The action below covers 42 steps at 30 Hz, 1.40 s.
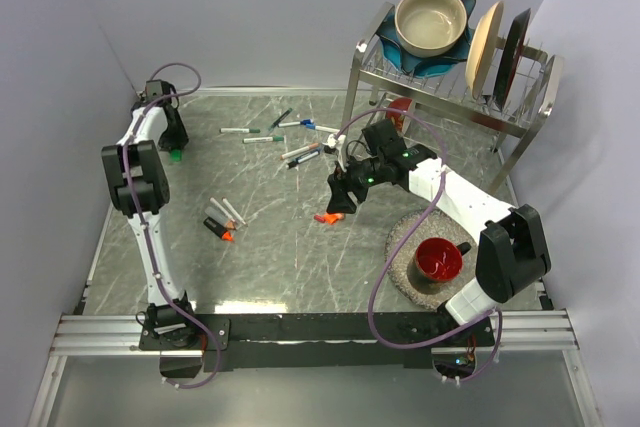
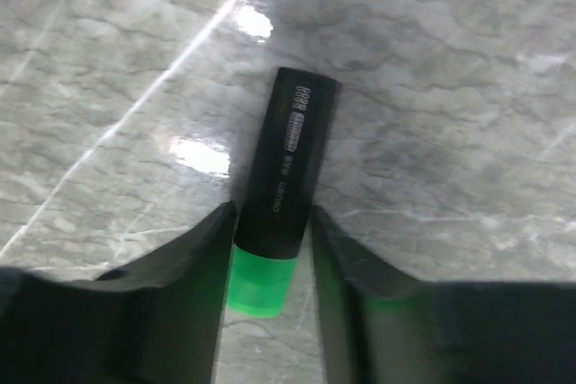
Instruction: Open the pen caps
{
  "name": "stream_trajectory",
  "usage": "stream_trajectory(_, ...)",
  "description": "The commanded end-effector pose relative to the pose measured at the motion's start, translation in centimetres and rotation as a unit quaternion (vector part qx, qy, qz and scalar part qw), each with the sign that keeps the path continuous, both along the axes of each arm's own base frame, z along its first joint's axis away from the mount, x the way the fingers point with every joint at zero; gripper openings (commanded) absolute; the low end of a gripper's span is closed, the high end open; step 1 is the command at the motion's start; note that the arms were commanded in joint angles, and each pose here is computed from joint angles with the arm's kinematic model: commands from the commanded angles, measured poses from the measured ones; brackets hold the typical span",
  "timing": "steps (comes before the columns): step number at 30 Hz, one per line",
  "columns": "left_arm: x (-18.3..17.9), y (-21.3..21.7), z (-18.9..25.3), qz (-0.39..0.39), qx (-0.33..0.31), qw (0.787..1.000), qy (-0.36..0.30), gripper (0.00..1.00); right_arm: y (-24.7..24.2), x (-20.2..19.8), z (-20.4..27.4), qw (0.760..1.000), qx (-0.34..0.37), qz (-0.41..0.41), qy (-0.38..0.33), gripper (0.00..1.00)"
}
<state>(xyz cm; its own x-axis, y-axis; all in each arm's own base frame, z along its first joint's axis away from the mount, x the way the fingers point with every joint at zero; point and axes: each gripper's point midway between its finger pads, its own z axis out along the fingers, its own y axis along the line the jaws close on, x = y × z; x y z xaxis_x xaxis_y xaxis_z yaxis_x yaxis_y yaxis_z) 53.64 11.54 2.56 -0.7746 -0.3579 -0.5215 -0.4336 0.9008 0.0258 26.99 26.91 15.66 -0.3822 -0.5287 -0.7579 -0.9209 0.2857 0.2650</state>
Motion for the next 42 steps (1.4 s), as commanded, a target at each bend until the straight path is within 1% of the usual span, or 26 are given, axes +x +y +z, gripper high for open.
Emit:
stream_trajectory(1,-2.1,-1.1,-3.2,-0.013,-0.002,0.998,0.059,0.37,0.2,0.7,2.6,0.999,0.022,0.005,-0.033,0.68)
stream_trajectory(4,-1.9,-2.2,-2.4,-0.019,-0.029,0.999,0.041,0.21,0.2,0.5,2.7,0.999,0.023,0.007,-0.033,0.68)
stream_trajectory(5,-1.8,-2.4,-2.0,-0.020,-0.034,0.999,0.034,0.13,0.2,0.6,2.8,0.999,0.024,0.008,-0.035,0.68)
stream_trajectory(8,-1.2,-3.4,0.8,-0.025,-0.068,0.997,-0.018,0.01,0.3,0.3,3.0,0.999,0.029,0.015,-0.036,0.68)
stream_trajectory(11,-0.9,-5.1,5.2,-0.036,-0.121,0.987,-0.099,0.01,0.3,0.0,3.2,0.998,0.037,0.020,-0.038,0.68)
stream_trajectory(13,-1.9,-7.3,8.2,-0.054,-0.168,0.974,-0.144,0.01,0.4,-0.1,3.3,0.998,0.041,0.023,-0.038,0.68)
stream_trajectory(14,-1.6,-7.9,11.7,-0.070,-0.175,0.962,-0.199,0.01,0.5,-0.2,3.4,0.998,0.044,0.026,-0.037,0.68)
stream_trajectory(15,-2.8,-9.0,11.1,-0.079,-0.198,0.957,-0.195,0.01,0.5,-0.3,3.3,0.998,0.045,0.027,-0.036,0.68)
stream_trajectory(16,-3.5,-10.5,12.2,-0.096,-0.236,0.945,-0.207,0.01,0.6,-0.3,3.3,0.998,0.047,0.028,-0.035,0.68)
stream_trajectory(18,-5.1,-12.6,14.0,-0.128,-0.274,0.922,-0.244,0.01,0.7,-0.5,3.5,0.997,0.054,0.033,-0.032,0.68)
stream_trajectory(19,-6.1,-14.7,15.2,-0.150,-0.325,0.899,-0.253,0.01,0.9,-0.7,3.5,0.997,0.058,0.035,-0.030,0.68)
stream_trajectory(20,-7.2,-15.8,17.2,-0.166,-0.345,0.882,-0.275,0.01,1.0,-0.9,3.5,0.997,0.063,0.036,-0.022,0.68)
stream_trajectory(22,-9.2,-19.0,17.7,-0.189,-0.396,0.853,-0.283,0.01,1.5,-1.5,4.4,0.995,0.092,0.046,-0.013,0.68)
stream_trajectory(23,-10.5,-20.5,19.7,-0.211,-0.404,0.839,-0.298,0.01,1.7,-2.0,4.5,0.994,0.102,0.043,0.008,0.68)
stream_trajectory(24,-11.8,-21.7,19.0,-0.213,-0.414,0.835,-0.294,0.01,2.3,-2.3,5.5,0.990,0.128,0.054,0.006,0.68)
stream_trajectory(25,-12.8,-24.6,20.2,-0.234,-0.430,0.818,-0.301,0.01,2.6,-2.5,5.8,0.989,0.139,0.053,0.015,0.68)
stream_trajectory(26,-13.7,-25.5,21.6,-0.238,-0.426,0.812,-0.320,0.01,2.9,-2.4,6.2,0.987,0.151,0.045,0.030,0.68)
stream_trajectory(27,-14.8,-26.6,21.0,-0.235,-0.434,0.811,-0.315,0.01,3.3,-2.6,6.4,0.986,0.157,0.044,0.039,0.68)
stream_trajectory(28,-15.8,-28.6,22.2,-0.241,-0.453,0.793,-0.328,0.01,3.5,-2.6,6.6,0.985,0.162,0.038,0.043,0.68)
stream_trajectory(29,-16.1,-28.5,23.7,-0.215,-0.444,0.791,-0.362,0.01,4.0,-2.6,6.8,0.984,0.170,0.028,0.052,0.68)
stream_trajectory(31,-17.8,-30.3,22.9,-0.183,-0.462,0.790,-0.358,0.01,4.5,-2.2,6.8,0.984,0.172,0.006,0.052,0.69)
stream_trajectory(32,-17.8,-29.8,24.2,-0.156,-0.451,0.788,-0.388,0.01,4.9,-2.3,6.8,0.982,0.176,-0.007,0.069,0.69)
stream_trajectory(36,-19.1,-30.8,24.0,-0.096,-0.443,0.801,-0.391,0.01,5.8,-1.9,5.9,0.979,0.180,-0.043,0.085,0.71)
stream_trajectory(37,-19.5,-31.5,24.0,-0.097,-0.442,0.804,-0.386,0.01,6.2,-1.9,5.7,0.979,0.179,-0.052,0.086,0.71)
stream_trajectory(38,-19.7,-31.5,23.1,-0.087,-0.433,0.816,-0.373,0.01,6.3,-1.1,5.3,0.977,0.171,-0.090,0.095,0.71)
stream_trajectory(42,-20.1,-32.7,22.8,-0.080,-0.430,0.824,-0.359,0.01,6.8,-0.6,4.9,0.971,0.161,-0.139,0.107,0.72)
